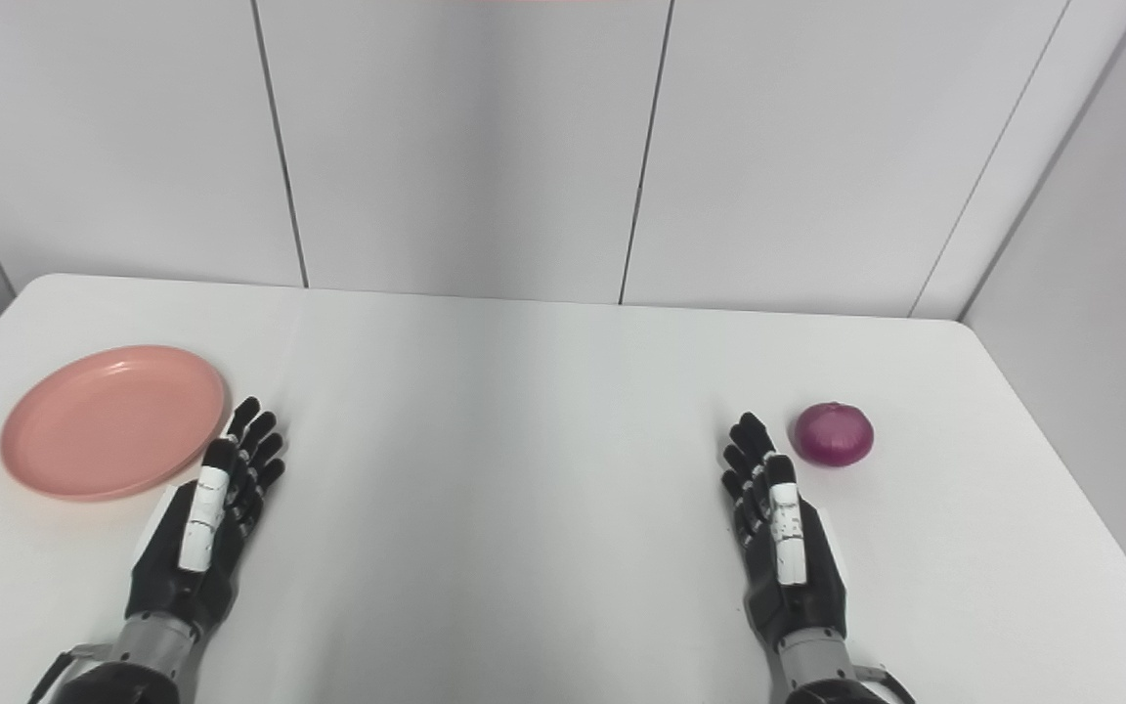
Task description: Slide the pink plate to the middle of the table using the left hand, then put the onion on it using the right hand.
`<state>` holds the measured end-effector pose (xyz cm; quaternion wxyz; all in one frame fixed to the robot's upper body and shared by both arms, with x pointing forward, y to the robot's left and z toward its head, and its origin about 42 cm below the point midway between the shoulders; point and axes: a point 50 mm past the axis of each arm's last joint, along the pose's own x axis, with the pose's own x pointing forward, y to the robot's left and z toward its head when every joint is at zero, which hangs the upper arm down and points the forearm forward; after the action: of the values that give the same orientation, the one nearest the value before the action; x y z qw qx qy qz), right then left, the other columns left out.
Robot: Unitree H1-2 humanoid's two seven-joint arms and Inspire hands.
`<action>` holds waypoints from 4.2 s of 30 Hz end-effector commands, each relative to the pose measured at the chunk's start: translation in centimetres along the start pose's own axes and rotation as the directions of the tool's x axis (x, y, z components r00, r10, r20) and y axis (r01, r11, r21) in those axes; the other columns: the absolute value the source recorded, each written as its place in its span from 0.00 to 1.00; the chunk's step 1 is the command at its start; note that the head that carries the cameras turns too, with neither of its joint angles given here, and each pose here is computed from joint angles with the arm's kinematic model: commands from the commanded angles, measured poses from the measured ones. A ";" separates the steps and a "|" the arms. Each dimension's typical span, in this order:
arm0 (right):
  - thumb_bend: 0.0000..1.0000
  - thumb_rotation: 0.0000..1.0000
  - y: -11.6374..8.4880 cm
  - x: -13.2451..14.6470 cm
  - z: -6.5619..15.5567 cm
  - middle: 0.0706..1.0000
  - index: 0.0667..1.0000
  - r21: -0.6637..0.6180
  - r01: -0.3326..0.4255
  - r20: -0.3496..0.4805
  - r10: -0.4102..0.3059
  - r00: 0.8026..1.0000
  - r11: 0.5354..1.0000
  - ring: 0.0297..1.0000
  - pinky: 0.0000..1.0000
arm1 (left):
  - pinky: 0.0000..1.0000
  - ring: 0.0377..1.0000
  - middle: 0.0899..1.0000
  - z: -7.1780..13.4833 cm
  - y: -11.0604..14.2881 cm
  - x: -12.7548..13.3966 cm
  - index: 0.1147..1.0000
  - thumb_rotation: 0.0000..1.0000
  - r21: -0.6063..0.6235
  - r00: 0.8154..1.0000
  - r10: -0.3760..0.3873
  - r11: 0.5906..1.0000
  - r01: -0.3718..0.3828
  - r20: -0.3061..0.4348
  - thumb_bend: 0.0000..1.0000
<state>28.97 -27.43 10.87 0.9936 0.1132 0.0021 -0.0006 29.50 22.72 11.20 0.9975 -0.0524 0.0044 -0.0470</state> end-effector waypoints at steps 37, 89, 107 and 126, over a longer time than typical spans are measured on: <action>0.84 0.87 -7.5 -1.0 -3.4 0.96 0.96 0.061 0.058 -0.196 -0.045 0.980 0.996 0.99 1.00 | 1.00 1.00 1.00 -4.0 -6.9 1.2 1.00 0.87 -0.039 0.999 0.010 0.999 -0.012 -0.036 0.78; 0.89 0.76 -6.5 -0.5 -4.5 0.89 0.90 0.075 0.017 -0.193 -0.003 0.981 0.997 0.93 0.94 | 0.83 0.84 0.84 22.1 19.8 14.8 0.85 0.92 0.214 0.860 0.189 0.923 -0.321 0.475 0.97; 0.88 0.77 -6.3 -1.0 -3.8 0.88 0.89 0.062 0.019 -0.190 -0.007 0.982 0.998 0.92 0.93 | 0.81 0.84 0.84 16.1 24.6 14.1 0.88 0.90 0.147 0.874 0.331 0.904 -0.402 0.355 0.85; 0.88 0.78 -4.9 -1.3 -2.3 0.90 0.91 0.068 0.009 -0.173 0.003 0.985 0.998 0.94 0.95 | 0.72 0.79 0.79 8.5 24.9 13.0 0.79 0.80 0.082 0.912 0.364 0.920 -0.384 0.190 0.97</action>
<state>29.58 -32.68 10.78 0.9920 0.1254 -0.0002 0.0128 43.79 46.65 14.29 0.9879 -0.0017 -0.0218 0.1533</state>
